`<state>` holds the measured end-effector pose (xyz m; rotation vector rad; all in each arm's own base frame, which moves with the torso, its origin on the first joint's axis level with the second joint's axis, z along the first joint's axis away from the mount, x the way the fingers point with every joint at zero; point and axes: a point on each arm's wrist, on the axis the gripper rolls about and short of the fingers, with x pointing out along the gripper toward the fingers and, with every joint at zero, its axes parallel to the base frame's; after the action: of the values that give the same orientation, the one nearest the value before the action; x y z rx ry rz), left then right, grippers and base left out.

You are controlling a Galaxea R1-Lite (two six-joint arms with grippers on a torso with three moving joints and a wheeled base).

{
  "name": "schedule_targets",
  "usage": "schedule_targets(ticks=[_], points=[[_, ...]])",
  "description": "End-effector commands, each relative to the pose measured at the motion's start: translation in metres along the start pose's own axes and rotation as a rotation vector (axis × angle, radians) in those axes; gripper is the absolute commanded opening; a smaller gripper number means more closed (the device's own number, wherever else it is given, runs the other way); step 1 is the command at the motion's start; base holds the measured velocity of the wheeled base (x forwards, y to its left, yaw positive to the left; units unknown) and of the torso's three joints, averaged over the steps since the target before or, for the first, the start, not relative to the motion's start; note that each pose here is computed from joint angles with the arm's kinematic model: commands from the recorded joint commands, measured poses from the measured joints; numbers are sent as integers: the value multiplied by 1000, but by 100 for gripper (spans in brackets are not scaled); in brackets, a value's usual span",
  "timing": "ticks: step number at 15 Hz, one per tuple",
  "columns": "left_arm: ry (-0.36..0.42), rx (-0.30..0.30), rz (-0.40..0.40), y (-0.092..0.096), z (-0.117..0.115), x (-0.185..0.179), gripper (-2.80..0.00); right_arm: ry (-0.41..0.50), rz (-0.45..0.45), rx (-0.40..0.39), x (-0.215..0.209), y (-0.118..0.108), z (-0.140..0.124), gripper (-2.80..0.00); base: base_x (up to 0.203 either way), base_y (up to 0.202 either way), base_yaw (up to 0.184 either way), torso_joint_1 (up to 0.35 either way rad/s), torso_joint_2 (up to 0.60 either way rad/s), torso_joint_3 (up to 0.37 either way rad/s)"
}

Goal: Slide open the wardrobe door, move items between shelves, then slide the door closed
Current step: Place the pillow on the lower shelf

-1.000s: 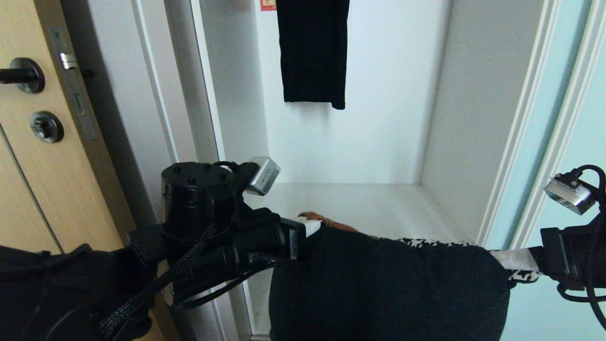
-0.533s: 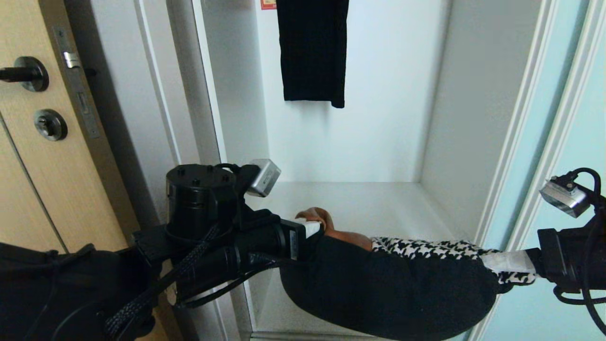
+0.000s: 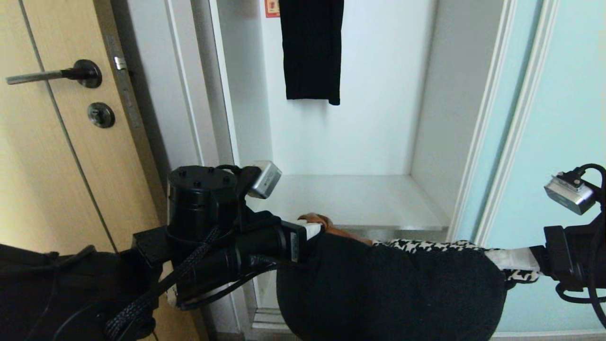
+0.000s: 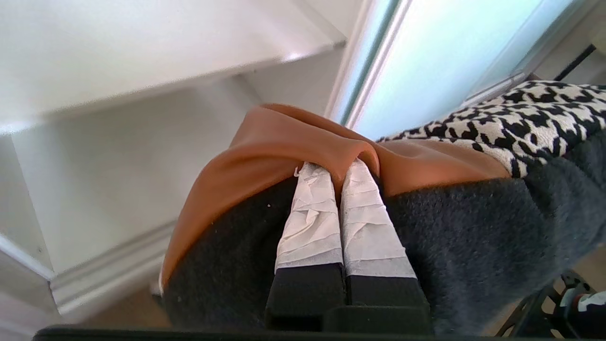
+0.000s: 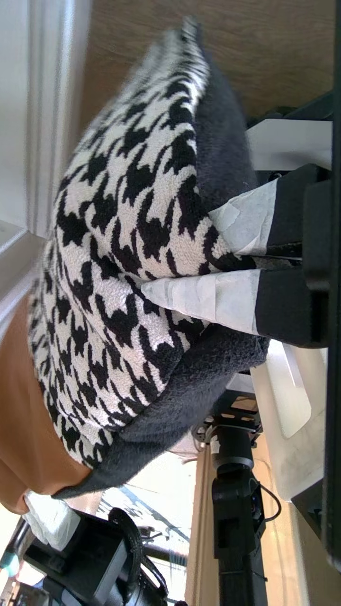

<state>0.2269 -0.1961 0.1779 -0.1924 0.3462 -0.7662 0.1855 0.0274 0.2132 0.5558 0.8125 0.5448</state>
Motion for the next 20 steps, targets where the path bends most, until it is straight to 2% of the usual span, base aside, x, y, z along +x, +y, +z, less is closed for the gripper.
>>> schedule_targets(ticks=[1,8,20], points=[[3,-3,1,1,-1,2,-280,4,2,3,0,0,0,-280,-200,0,1,6,2,-1],[15,-4,9,2,-5,6,-280,11,1,9,3,-2,1,-280,-182,0,0,1,2,1],[26,-26,37,5,-9,11,-280,20,27,8,3,-1,1,-280,0,0,0,0,0,0]])
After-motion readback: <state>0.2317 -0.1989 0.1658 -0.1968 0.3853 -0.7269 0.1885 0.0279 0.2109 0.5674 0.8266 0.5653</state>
